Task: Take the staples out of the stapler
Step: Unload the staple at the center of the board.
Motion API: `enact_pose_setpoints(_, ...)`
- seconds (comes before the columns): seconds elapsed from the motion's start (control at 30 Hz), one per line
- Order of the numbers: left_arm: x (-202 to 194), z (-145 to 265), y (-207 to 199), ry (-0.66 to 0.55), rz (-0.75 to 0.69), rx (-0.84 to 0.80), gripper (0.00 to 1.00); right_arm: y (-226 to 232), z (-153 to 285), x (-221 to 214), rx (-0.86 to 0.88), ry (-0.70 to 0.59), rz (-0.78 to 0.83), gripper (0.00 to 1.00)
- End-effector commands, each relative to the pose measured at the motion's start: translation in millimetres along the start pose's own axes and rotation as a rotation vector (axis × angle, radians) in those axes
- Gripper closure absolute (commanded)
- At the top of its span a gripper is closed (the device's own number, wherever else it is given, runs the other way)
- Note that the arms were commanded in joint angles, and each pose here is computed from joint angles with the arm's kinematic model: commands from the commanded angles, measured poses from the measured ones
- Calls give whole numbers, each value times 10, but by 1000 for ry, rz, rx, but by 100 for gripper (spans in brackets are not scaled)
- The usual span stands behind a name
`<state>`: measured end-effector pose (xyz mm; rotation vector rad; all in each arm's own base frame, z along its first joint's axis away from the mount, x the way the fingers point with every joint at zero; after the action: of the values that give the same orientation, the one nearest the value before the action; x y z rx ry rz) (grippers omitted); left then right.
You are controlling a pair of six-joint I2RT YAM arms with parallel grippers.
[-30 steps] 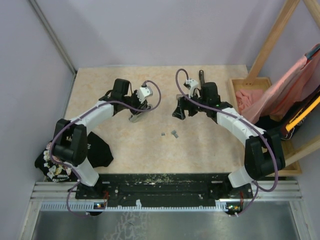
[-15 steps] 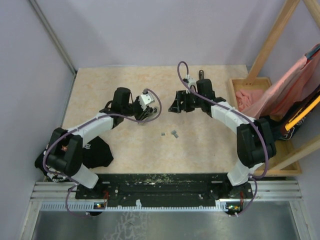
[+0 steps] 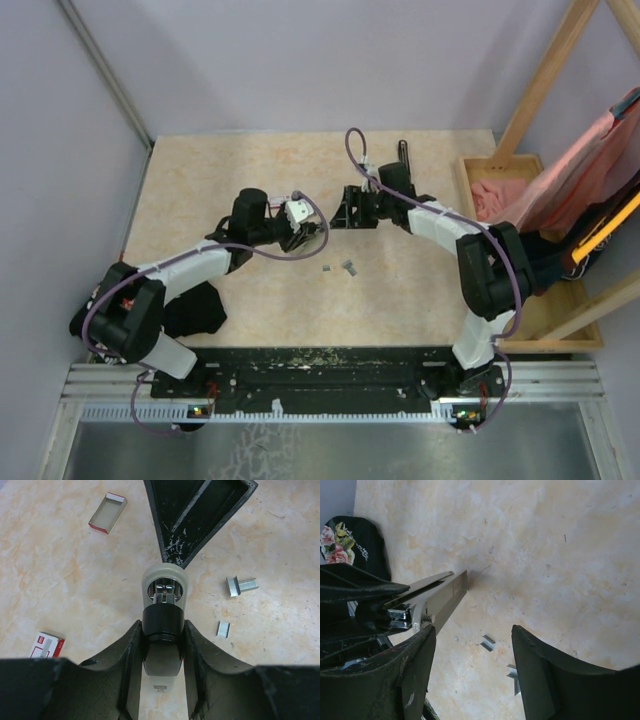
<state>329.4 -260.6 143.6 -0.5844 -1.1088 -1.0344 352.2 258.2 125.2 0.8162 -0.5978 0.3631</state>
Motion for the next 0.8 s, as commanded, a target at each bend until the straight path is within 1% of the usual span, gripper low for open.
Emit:
enact_pose_setpoints(0.0, 181, -26, 11, -66, -39, 23, 100, 249, 1, 334, 71, -78, 47, 38)
enact_pose_setpoints(0.2, 146, -77, 12, -47, -44, 41, 100, 303, 46, 376, 78, -98, 56, 38)
enact_pose_setpoints(0.33, 138, -90, 16, -42, -51, 49, 100, 319, 183, 519, 14, -171, 83, 37)
enact_pose_setpoints(0.4, 128, -93, -5, -40, -51, 42, 100, 339, 210, 550, 14, -193, 93, 36)
enact_pose_setpoints(0.47, 122, -100, -24, -38, -54, 37, 100, 466, 334, 651, 32, -232, 115, 34)
enact_pose_setpoints(0.6, 126, -96, -32, -37, -60, 36, 100, 494, 361, 653, 39, -235, 117, 32)
enact_pose_setpoints(0.77, 144, -105, -44, -40, -62, 29, 100, 456, 294, 578, 46, -207, 104, 32)
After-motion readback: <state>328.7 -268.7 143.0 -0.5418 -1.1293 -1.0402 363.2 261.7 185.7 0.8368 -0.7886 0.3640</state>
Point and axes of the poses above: each gripper's point midway between its finger pads, its own z axis back along the fingers, its own y axis along the line the jaws close on, x = y × z, the point moved 2 cm from there along z, back along the fingers, and after that the axes turned 6 degrees about z, right-handed, at the moved point
